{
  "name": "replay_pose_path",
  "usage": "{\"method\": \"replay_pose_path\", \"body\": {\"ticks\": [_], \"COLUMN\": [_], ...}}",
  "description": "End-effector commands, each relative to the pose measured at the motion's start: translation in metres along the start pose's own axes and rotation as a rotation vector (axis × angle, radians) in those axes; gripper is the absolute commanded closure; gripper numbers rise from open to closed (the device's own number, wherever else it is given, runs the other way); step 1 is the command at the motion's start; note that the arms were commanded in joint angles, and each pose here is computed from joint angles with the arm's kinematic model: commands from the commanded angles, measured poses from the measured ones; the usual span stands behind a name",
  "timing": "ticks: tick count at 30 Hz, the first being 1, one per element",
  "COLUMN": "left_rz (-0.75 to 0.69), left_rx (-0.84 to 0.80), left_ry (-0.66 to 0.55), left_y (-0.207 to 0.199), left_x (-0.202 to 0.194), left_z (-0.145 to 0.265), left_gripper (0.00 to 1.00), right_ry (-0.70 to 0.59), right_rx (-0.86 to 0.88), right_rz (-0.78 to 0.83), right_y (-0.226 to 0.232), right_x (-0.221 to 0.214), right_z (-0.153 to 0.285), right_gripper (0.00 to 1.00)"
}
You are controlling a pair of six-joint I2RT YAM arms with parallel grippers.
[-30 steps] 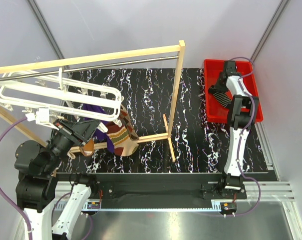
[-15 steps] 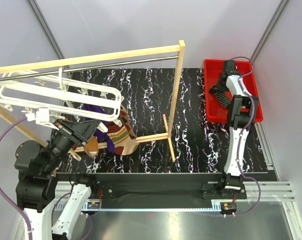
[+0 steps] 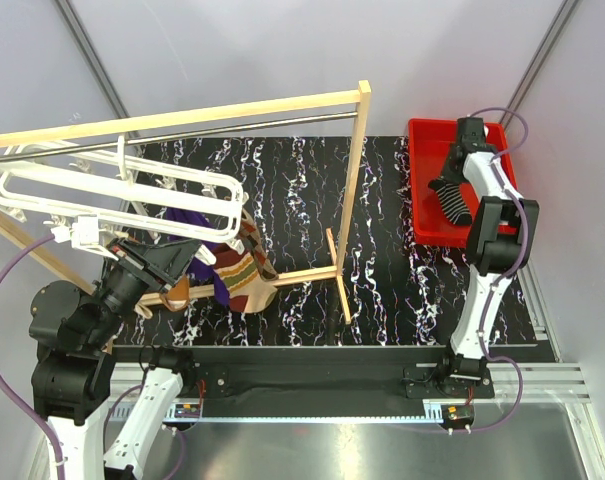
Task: Clip the socks to the hanger
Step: Pick up the sock from the bin.
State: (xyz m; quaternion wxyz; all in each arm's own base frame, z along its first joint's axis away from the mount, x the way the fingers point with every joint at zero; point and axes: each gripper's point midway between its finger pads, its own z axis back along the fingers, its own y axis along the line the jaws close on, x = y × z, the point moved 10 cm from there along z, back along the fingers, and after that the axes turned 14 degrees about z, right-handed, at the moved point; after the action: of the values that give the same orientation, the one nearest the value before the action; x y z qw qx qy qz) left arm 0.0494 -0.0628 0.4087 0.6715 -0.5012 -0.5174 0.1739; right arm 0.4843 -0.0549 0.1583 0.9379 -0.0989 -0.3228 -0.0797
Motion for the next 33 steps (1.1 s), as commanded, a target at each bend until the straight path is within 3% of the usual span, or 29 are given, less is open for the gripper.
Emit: {"method": "replay_pose_path", "body": {"ticks": [1,10,17,25,33], "left_rz": [0.007,0.009,0.019,0.019,0.019], "left_rx": [0.010,0.006,-0.003,-0.012,-0.002], "left_ry": [0.045,0.049,0.051,0.053,0.050], "left_y": [0.002,0.003,0.003,0.003,0.004], "left_x": [-0.005,-0.006,-0.006,-0.007,-0.008], "left_z": [0.003,0.003,0.001,0.002,0.005], "left_gripper": [1.00,1.00,1.00,1.00,1.00], "right_ry": [-0.131,-0.212,-0.229,-0.230,-0.307], "right_rx": [-0.017,0.016,0.050,0.030,0.128], "right_rz": [-0.013,-0.063,-0.125,-0.107,-0.040], "right_y": [-0.007,-0.012,-0.009,-0.005,0.003], "right_x": [0.025,0.013,-0.003,-0.043,-0.088], "right_z": [0.041,0.088,0.159,0.220,0.304], "right_gripper": [1.00,1.00,1.00,1.00,1.00]}}
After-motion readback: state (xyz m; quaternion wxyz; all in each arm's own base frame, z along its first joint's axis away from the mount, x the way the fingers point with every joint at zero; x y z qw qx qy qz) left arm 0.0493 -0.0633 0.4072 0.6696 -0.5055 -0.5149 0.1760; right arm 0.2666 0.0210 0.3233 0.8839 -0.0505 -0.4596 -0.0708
